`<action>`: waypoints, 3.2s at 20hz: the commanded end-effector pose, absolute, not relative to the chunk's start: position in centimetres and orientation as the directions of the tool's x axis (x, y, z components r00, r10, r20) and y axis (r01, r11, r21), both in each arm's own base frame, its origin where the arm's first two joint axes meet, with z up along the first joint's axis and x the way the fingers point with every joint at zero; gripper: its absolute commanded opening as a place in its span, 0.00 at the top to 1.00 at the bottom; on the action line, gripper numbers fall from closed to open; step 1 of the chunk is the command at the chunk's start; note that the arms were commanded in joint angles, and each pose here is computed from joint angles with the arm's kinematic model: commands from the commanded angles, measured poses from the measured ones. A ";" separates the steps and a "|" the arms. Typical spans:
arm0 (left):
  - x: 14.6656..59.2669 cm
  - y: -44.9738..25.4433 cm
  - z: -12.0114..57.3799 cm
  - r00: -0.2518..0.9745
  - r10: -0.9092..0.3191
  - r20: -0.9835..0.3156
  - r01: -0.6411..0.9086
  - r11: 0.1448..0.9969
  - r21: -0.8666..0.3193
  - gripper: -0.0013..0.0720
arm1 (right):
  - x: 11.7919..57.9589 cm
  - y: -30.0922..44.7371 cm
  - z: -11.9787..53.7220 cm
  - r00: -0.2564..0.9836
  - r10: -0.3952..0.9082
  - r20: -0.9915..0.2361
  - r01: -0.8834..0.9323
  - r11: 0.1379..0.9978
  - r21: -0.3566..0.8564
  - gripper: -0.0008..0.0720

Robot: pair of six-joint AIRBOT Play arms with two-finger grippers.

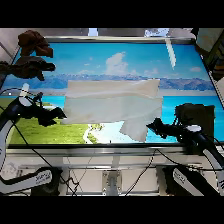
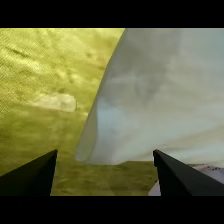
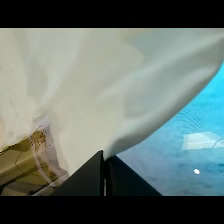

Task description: Fold the shirts.

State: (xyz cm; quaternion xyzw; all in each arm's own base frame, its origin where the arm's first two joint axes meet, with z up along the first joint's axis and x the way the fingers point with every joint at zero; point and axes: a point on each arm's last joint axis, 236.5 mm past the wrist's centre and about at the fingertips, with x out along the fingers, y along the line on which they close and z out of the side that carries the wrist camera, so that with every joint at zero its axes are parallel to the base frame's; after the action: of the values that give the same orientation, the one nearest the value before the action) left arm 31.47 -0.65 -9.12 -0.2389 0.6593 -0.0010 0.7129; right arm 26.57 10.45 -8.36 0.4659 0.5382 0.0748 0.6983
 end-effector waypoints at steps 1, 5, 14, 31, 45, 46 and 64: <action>31.4 -0.5 -10.2 0.111 -0.314 -0.943 -0.318 0.888 -0.333 0.04 | 26.6 10.5 -8.3 0.410 0.607 -0.681 0.394 0.556 0.732 0.95; 32.1 -1.9 -11.5 0.112 -0.380 -0.918 -0.375 0.840 -0.393 0.06 | 26.6 10.5 -8.3 0.410 0.608 -0.680 0.394 0.554 0.733 0.95; 33.0 -5.1 -10.3 0.138 -0.519 -0.843 -0.412 0.744 -0.526 0.96 | 26.8 10.7 -8.0 0.417 0.617 -0.668 0.398 0.537 0.744 0.95; 26.7 -5.7 2.0 0.192 -0.470 -0.862 -0.194 0.843 -0.502 0.96 | 22.2 11.4 4.9 0.633 0.554 -0.541 0.145 0.601 0.786 0.96; 38.4 -0.6 5.4 0.669 -0.254 -0.698 -0.326 0.744 -0.583 0.96 | 32.1 2.7 7.5 0.749 0.254 -0.612 0.169 0.820 0.547 0.96; 38.9 -0.4 5.1 0.674 -0.250 -0.695 -0.335 0.735 -0.589 0.96 | 33.9 2.2 7.2 0.733 0.253 -0.632 0.164 0.836 0.524 0.96; 44.0 -4.4 -7.2 0.479 -0.305 -0.823 -0.363 0.785 -0.502 0.96 | 47.9 4.5 -6.9 0.531 0.340 -0.776 0.084 0.890 0.448 0.96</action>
State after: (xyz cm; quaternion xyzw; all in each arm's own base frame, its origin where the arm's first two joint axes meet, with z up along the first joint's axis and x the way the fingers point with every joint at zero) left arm 43.81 -3.86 -5.17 -0.3297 0.4964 0.0151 0.8029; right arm 47.98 3.91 -4.22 0.2337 0.4561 0.0737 0.8555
